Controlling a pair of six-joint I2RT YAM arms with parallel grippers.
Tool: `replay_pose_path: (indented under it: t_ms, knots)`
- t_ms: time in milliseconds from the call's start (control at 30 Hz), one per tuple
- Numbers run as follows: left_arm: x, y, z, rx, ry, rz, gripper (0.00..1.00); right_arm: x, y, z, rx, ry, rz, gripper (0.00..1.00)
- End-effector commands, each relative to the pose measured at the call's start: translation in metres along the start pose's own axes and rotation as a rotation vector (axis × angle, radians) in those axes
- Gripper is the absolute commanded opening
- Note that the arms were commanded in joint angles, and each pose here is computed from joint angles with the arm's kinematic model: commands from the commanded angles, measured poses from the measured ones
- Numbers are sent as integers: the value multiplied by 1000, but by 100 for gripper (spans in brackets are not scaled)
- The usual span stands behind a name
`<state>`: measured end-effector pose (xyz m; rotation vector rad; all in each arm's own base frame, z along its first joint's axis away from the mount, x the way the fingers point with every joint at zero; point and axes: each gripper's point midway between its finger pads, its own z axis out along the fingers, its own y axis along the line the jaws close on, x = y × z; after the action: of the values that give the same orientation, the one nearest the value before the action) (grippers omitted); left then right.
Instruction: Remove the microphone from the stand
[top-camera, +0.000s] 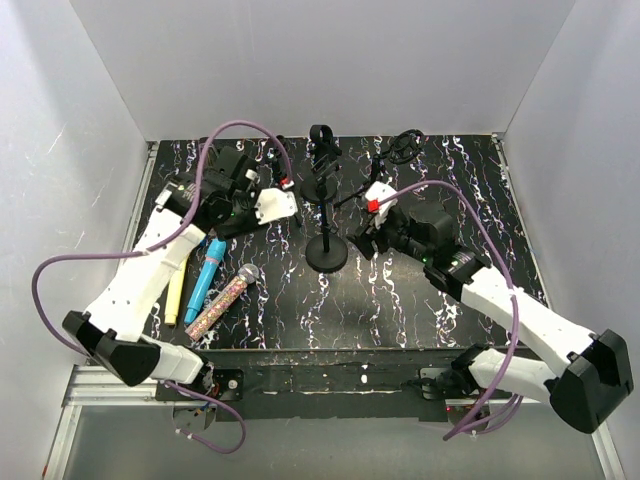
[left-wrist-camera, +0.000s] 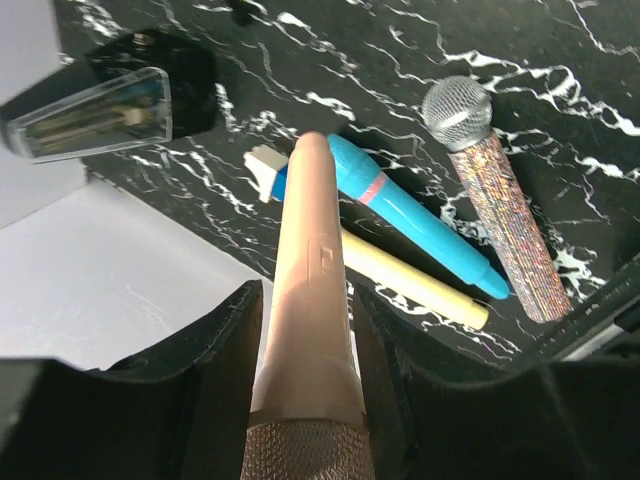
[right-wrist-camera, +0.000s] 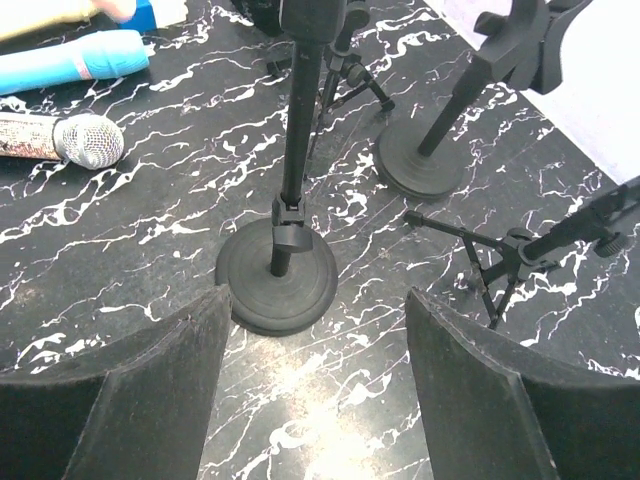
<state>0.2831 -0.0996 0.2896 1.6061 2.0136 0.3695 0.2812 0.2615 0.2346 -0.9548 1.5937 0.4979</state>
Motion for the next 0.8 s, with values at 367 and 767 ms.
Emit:
replay_pose_path:
  t_ms: [367, 767]
  knots:
    - [61, -87, 11, 390, 278, 69, 0, 8, -12, -42, 101, 59, -24, 77]
    - [45, -158, 45, 580, 247, -267, 43, 20, -3, -59, 64, 104, -42, 77]
